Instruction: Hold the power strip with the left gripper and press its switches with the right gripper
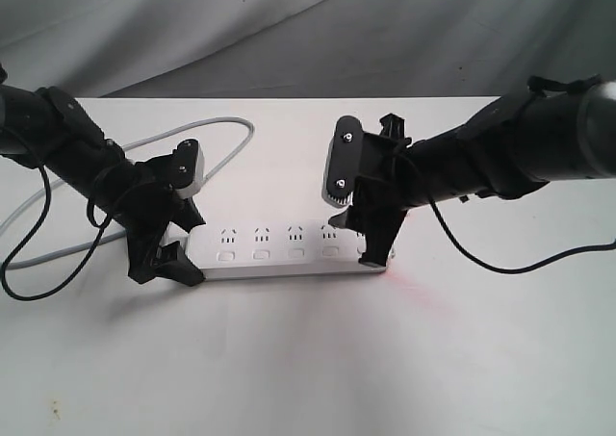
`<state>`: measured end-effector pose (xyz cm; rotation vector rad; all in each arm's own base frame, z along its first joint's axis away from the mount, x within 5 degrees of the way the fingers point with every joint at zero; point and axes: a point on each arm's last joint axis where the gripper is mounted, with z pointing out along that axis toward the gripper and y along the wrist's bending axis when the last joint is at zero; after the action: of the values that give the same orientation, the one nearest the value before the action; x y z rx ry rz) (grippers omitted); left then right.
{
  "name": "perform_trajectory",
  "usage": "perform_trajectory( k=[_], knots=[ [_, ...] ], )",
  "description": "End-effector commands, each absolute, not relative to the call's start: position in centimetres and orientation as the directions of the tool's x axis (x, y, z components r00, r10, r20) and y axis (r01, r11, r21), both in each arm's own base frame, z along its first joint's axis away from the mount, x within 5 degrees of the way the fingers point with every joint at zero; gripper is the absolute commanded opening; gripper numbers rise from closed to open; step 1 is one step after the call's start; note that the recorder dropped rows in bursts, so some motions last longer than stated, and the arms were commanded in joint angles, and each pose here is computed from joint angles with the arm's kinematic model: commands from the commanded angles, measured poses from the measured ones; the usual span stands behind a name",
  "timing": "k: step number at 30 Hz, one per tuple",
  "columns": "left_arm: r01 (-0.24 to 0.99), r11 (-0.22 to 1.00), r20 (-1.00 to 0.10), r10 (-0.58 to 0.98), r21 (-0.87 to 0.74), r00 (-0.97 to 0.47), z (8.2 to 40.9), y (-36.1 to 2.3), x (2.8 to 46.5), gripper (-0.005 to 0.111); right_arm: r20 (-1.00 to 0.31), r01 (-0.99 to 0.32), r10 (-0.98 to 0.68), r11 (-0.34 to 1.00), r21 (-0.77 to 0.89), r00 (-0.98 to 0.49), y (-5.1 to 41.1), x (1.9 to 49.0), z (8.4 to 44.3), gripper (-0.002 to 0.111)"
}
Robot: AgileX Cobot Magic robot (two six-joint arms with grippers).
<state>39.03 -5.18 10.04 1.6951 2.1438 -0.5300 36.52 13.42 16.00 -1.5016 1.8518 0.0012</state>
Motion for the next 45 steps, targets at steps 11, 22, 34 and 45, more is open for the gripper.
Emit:
perform_trajectory(
  k=[11, 22, 34, 45],
  knots=[
    [0.975, 0.208, -0.499, 0.839, -0.078, -0.219, 10.3, -5.5, 39.0, 0.068, -0.565, -0.834, -0.815, 0.395, -0.385, -0.125, 11.1, 36.8, 16.2, 0.054],
    [0.975, 0.208, -0.499, 0.839, -0.078, -0.219, 10.3, -5.5, 39.0, 0.068, -0.532, -0.844, -0.831, 0.395, -0.362, -0.162, 10.6, 36.1, 14.4, 0.054],
    [0.975, 0.208, -0.499, 0.839, -0.078, -0.219, 10.3, -5.5, 39.0, 0.068, -0.517, -0.86, -0.836, 0.391, -0.327, -0.183, 10.6, 36.1, 12.7, 0.054],
    [0.975, 0.208, -0.499, 0.839, -0.078, -0.219, 10.3, -5.5, 39.0, 0.068, -0.523, -0.878, -0.832, 0.379, -0.293, -0.185, 10.8, 35.9, 12.1, 0.054]
  ],
)
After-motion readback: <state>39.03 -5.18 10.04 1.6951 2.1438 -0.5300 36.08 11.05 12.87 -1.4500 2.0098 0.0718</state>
